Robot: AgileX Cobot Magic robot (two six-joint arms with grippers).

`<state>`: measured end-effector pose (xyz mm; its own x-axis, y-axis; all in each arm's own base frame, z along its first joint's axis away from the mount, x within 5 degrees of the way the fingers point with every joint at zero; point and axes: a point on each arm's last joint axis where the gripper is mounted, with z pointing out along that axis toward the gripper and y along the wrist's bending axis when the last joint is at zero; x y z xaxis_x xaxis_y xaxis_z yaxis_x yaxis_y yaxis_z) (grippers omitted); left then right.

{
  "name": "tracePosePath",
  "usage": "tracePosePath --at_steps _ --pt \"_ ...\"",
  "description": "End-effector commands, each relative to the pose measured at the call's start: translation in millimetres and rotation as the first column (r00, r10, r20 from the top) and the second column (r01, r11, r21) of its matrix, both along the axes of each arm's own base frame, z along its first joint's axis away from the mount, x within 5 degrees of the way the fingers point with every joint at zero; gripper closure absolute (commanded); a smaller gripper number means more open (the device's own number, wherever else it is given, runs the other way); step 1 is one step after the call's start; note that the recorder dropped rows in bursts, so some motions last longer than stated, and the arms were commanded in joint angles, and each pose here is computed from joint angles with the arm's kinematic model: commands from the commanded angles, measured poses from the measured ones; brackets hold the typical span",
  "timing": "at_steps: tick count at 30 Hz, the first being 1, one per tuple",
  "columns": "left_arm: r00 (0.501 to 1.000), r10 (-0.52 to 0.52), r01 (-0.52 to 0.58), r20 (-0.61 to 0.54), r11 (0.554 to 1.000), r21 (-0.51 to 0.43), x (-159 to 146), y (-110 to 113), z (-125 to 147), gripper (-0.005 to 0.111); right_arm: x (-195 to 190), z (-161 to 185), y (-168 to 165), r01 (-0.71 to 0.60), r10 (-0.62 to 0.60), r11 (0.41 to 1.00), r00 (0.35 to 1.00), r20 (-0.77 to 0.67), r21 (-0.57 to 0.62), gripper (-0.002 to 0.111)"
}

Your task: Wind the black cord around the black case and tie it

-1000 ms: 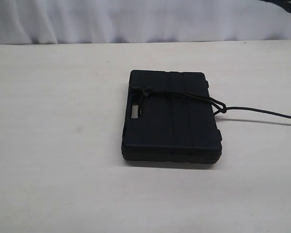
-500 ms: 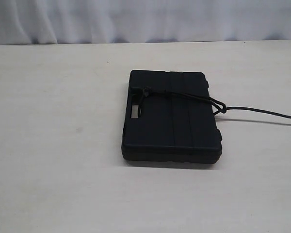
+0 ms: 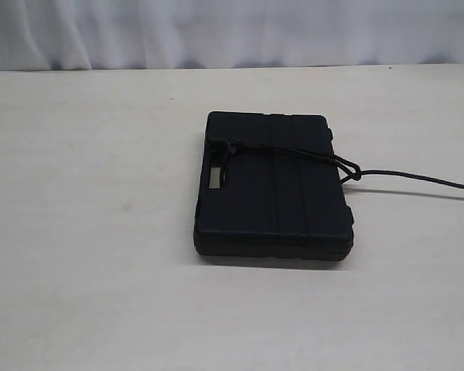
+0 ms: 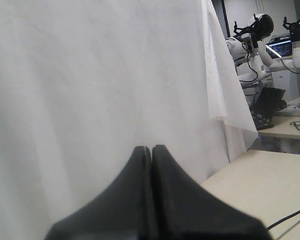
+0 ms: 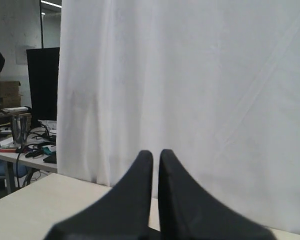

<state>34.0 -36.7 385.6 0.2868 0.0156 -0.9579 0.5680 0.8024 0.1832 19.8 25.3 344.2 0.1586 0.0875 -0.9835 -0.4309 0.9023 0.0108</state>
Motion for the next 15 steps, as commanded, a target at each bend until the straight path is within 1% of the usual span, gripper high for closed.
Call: tracePosePath --at_steps 1,7,15 --pt "1.0 -0.008 0.008 -0.012 1.0 -0.011 0.1 -0.4 -1.5 0.107 -9.9 -2.3 -1.2 -0.009 0.009 1.0 0.999 0.035 0.0 0.104" --pt "1.0 -0.008 0.008 -0.012 1.0 -0.014 0.1 -0.3 -1.3 0.107 -17.6 -2.2 -2.7 -0.012 0.011 1.0 0.998 0.067 0.005 0.104" --pt "1.0 -0.006 0.006 -0.011 1.0 -0.015 0.1 -0.2 -1.1 0.107 -17.6 -2.2 -2.7 -0.012 0.011 1.0 0.998 0.067 0.005 0.104"
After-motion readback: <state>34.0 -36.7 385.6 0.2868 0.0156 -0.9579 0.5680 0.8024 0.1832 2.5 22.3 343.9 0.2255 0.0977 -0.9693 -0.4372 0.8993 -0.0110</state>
